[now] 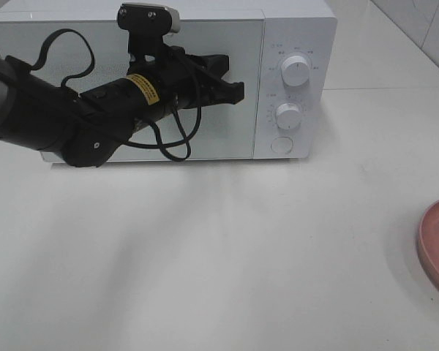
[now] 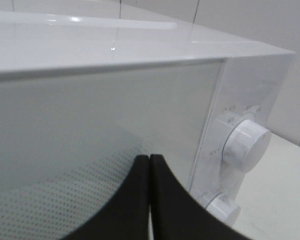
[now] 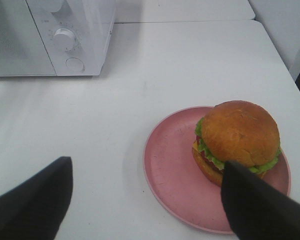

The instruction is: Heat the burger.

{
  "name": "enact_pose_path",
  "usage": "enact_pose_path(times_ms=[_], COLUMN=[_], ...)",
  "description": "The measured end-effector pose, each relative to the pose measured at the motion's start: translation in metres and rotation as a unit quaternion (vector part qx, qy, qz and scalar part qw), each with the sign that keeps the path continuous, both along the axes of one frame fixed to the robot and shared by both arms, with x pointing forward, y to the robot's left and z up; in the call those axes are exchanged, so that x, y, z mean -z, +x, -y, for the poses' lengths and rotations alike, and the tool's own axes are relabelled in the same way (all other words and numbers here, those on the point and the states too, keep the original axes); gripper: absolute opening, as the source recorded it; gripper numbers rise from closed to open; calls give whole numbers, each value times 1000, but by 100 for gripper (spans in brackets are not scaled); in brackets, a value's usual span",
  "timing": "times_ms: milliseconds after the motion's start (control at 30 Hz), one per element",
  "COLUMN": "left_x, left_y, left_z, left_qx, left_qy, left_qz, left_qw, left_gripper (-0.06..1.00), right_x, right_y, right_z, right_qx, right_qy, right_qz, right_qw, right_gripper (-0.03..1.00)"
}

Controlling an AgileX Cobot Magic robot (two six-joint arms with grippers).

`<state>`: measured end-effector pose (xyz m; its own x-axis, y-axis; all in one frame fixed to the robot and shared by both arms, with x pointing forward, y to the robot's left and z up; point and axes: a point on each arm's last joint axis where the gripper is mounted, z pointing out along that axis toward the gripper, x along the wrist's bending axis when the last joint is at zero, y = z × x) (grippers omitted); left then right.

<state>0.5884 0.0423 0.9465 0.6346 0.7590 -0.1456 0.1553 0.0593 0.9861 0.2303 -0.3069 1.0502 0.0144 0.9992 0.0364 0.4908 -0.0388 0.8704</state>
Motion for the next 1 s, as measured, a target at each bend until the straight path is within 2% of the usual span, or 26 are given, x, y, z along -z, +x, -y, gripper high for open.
enact_pose_path(times_ms=[267,333,433,500,600,633,667,700,733,767,800,833,867,900,933,967,1000], left_x=[3,6,5,0,-1,-3,-3,-3,-5,-7,-7,-8,-7,-7,-7,-7,-4], left_y=[2,0,-1,-12,-17,-28,-35,-35,-46,-58,-58,-64,-74,-74,-79,-79,-88], left_z=[5,6,7,14,18,25,29,29,36,43,43,46,51,51,53,53,56], left_qx=[3,8,8,24,33,51,60,60,74,85,85,90,97,97,100,100,104], left_qy=[3,17,21,61,76,114,134,134,164,187,187,197,217,217,229,229,254], left_qz=[-4,-44,-58,-95,-100,-111,-116,-116,-124,-134,-134,-139,-149,-149,-155,-155,-171], left_qw=[1000,999,998,993,992,986,982,982,976,969,969,966,960,960,956,956,946], left_gripper=[0,0,0,0,0,4,9,9,23,43,43,56,78,78,87,87,95], right_x=[0,0,0,0,0,0,0,0,0,0,0,0,0,0,0,0,0], right_y=[0,0,0,0,0,0,0,0,0,0,0,0,0,0,0,0,0], right_z=[0,0,0,0,0,0,0,0,0,0,0,0,0,0,0,0,0], right_qx=[0,0,0,0,0,0,0,0,0,0,0,0,0,0,0,0,0], right_qy=[0,0,0,0,0,0,0,0,0,0,0,0,0,0,0,0,0], right_qz=[0,0,0,0,0,0,0,0,0,0,0,0,0,0,0,0,0], right_qw=[1000,1000,1000,1000,1000,1000,1000,1000,1000,1000,1000,1000,1000,1000,1000,1000,1000], right_gripper=[76,76,76,76,76,76,76,76,76,76,76,76,76,76,76,76,76])
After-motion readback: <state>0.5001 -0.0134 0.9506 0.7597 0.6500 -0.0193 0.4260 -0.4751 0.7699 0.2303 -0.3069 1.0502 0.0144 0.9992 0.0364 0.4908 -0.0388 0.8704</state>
